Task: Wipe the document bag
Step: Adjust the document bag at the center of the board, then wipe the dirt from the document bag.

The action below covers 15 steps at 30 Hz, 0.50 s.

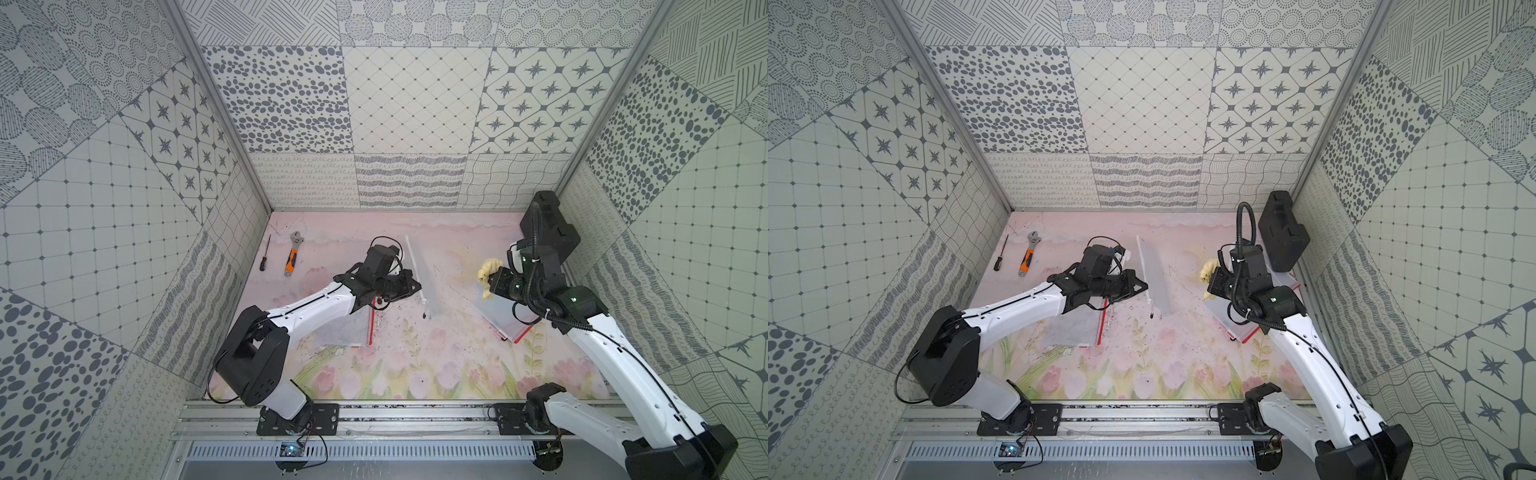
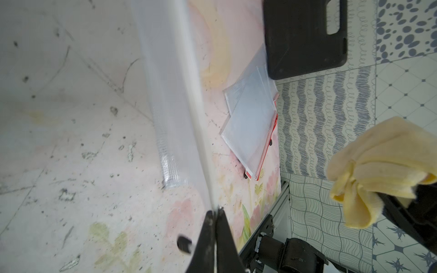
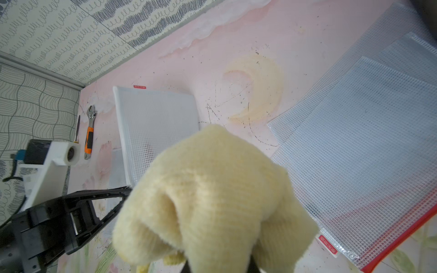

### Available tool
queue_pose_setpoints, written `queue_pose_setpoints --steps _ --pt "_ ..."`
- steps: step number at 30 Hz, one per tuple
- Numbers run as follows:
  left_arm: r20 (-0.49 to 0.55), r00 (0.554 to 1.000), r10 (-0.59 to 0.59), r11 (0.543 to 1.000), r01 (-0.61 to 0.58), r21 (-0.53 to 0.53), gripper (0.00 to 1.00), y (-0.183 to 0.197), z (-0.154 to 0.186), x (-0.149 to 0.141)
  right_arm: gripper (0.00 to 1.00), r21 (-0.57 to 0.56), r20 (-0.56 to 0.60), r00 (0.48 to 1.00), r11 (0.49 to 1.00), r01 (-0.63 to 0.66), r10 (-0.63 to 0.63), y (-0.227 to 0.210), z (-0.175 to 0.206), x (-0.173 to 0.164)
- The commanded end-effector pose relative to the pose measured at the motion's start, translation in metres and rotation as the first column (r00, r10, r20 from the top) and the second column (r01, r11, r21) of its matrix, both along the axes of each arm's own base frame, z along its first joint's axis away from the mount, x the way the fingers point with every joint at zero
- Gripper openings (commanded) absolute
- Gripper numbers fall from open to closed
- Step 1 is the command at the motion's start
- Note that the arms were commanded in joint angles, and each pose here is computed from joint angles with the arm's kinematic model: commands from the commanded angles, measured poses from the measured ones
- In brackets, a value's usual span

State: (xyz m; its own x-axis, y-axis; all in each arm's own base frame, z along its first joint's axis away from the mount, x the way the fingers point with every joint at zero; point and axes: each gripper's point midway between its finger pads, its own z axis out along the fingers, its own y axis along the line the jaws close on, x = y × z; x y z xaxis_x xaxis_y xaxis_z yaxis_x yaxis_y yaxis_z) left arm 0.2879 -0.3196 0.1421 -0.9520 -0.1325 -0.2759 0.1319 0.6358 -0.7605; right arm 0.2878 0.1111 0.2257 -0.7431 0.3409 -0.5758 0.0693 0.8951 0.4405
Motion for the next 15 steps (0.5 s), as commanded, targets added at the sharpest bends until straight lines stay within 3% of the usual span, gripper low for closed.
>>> queue_pose_setpoints --steps 1,8,11,12,15 --pt "-0.097 0.995 0.006 0.997 -0.015 -0.082 0.00 0.013 -0.030 -0.018 0.00 0.003 -0.034 0.998 0.998 -0.061 0.061 0.013 -0.013 0.007" --pt "-0.104 0.994 0.041 0.984 -0.023 0.174 0.03 0.059 -0.065 -0.039 0.00 -0.042 -0.186 0.967 0.982 -0.186 0.175 0.047 -0.062 0.014" --pt "-0.107 0.994 0.022 0.973 0.003 0.231 0.33 0.070 -0.070 -0.045 0.00 -0.041 -0.259 0.941 0.971 -0.237 0.219 0.063 -0.086 0.017" --pt "-0.107 0.994 0.017 0.970 0.010 0.244 0.48 0.073 -0.071 -0.047 0.00 -0.039 -0.275 0.933 0.966 -0.254 0.234 0.069 -0.093 0.018" --pt "-0.112 0.993 0.032 0.961 0.000 0.276 0.73 0.080 -0.080 -0.049 0.00 -0.033 -0.322 0.910 0.957 -0.288 0.263 0.083 -0.117 0.020"
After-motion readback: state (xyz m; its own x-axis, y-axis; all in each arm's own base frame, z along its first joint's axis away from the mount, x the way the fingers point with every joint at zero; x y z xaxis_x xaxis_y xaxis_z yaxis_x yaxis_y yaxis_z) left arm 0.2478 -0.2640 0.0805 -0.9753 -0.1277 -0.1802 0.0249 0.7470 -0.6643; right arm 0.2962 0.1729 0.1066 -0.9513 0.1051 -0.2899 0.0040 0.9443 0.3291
